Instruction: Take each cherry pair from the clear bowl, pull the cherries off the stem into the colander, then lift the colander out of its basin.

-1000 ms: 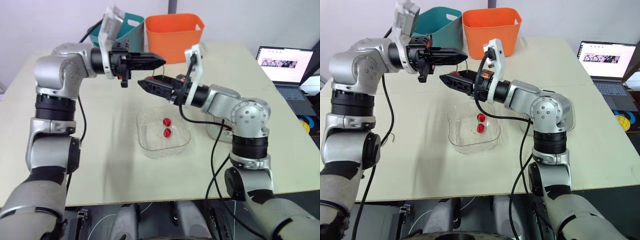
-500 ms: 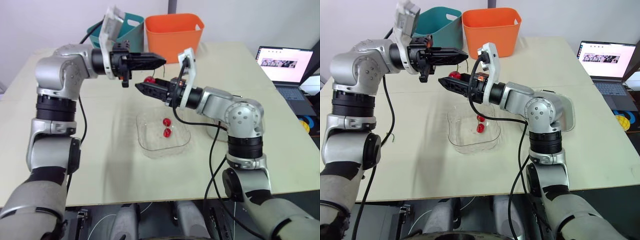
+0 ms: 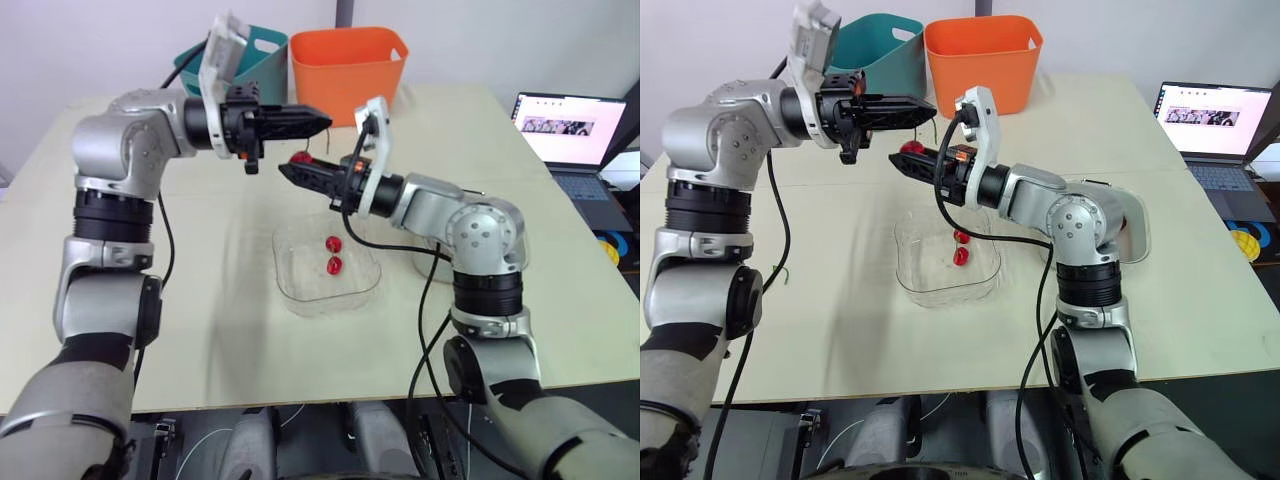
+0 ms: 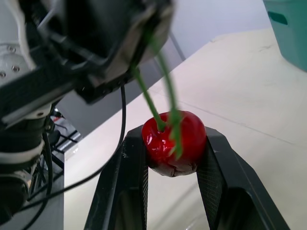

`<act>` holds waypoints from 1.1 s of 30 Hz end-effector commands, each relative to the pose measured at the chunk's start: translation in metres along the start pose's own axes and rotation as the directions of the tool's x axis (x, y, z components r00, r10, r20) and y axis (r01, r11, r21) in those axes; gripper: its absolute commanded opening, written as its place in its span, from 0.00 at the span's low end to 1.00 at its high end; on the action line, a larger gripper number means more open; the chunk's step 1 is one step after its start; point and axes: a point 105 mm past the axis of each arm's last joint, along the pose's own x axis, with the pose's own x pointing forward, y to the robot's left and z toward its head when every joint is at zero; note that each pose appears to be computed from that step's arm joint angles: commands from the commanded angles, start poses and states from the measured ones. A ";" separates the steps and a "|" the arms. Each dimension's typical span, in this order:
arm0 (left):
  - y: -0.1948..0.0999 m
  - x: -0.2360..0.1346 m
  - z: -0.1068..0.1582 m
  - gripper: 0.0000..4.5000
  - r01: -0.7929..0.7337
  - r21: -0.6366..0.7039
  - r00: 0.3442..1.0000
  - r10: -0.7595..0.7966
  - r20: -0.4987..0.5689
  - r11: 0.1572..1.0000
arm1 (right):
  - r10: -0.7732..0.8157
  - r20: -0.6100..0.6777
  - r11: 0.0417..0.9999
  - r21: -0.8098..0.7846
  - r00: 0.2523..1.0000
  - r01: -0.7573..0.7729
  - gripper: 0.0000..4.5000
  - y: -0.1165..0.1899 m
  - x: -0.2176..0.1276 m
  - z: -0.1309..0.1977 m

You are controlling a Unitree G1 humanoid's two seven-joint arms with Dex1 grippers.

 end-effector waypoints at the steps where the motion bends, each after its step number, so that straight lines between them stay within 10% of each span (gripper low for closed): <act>1: -0.003 -0.001 0.030 0.00 0.000 0.100 0.999 -0.005 0.048 0.995 | 0.035 -0.046 0.999 -0.036 0.998 -0.037 0.24 0.011 0.000 -0.009; 13: 0.002 -0.005 0.028 0.00 -0.018 0.106 0.999 0.013 0.043 0.994 | 0.030 -0.154 0.997 -0.064 0.988 -0.040 0.24 0.018 -0.010 -0.037; 22: 0.013 -0.017 -0.003 0.00 -0.079 0.115 0.995 0.086 -0.058 0.990 | -0.156 -0.065 0.963 -0.231 0.986 0.137 0.24 0.004 -0.071 0.021; 33: 0.019 -0.032 -0.032 0.00 -0.113 0.112 0.983 0.128 -0.129 0.987 | -0.683 -0.203 0.723 -0.318 0.701 0.613 0.24 -0.077 -0.202 0.028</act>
